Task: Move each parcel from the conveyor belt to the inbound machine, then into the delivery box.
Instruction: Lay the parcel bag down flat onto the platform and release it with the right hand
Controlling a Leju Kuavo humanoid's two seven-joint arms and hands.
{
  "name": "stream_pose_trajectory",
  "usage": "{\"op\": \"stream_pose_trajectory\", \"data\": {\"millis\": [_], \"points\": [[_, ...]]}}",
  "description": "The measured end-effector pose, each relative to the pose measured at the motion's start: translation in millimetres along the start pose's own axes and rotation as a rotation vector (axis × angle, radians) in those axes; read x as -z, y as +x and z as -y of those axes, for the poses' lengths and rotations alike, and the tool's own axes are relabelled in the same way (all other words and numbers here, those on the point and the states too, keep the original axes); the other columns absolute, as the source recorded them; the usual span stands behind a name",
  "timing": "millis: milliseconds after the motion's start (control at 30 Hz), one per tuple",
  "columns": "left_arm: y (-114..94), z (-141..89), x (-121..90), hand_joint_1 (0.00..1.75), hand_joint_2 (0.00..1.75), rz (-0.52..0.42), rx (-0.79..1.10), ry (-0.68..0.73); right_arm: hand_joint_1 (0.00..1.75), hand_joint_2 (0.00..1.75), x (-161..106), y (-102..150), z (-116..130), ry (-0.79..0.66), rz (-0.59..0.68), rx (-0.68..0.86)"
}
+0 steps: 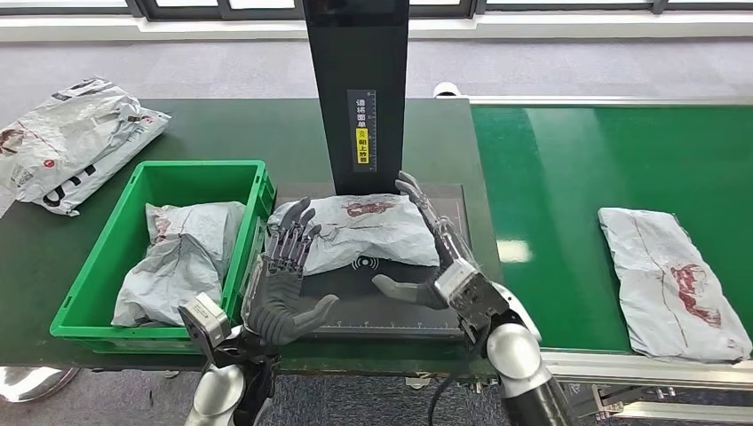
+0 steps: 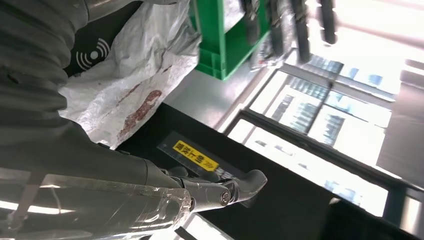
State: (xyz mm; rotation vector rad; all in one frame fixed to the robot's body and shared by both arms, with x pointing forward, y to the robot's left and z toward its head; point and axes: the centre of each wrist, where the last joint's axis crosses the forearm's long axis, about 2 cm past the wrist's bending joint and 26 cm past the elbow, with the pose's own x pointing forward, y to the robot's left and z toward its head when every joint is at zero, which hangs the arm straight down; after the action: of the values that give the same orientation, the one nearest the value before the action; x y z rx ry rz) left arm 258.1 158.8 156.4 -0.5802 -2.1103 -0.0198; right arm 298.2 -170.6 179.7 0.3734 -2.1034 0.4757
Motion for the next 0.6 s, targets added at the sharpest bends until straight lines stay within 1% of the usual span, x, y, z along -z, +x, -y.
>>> {"op": "stream_pose_trajectory", "data": {"millis": [167,233,300,367,500,600], "points": [[0.9,-2.7,-0.3,0.0,1.75,-0.005,0.008,0.008,0.0,1.75,-27.6,27.2,-0.8,-0.011,0.105,-0.052],[0.6,-4.8,0.0,0.0,1.75,-0.03,0.043,0.011,0.0,1.75,-40.4,37.8,-1.3,-0.018,0.138,-0.057],[-1.1,-7.4,1.7,0.0,1.75,-0.083,0.141,0.015,0.0,1.75,-51.8,46.8,-0.1,-0.03,0.164,-0.047],[-4.7,-10.7,6.1,0.0,1.75,-0.155,0.329,0.027,0.0,1.75,-60.1,52.5,3.6,-0.065,0.174,-0.033],[-16.0,-16.3,24.1,0.0,1.75,-0.275,0.831,0.052,0.0,1.75,-72.1,54.7,14.3,-0.191,0.155,0.026],[-30.2,-14.0,46.3,0.0,1.75,-0.385,1.188,-0.031,0.0,1.75,-76.1,50.5,20.8,-0.246,0.15,0.09]]}}
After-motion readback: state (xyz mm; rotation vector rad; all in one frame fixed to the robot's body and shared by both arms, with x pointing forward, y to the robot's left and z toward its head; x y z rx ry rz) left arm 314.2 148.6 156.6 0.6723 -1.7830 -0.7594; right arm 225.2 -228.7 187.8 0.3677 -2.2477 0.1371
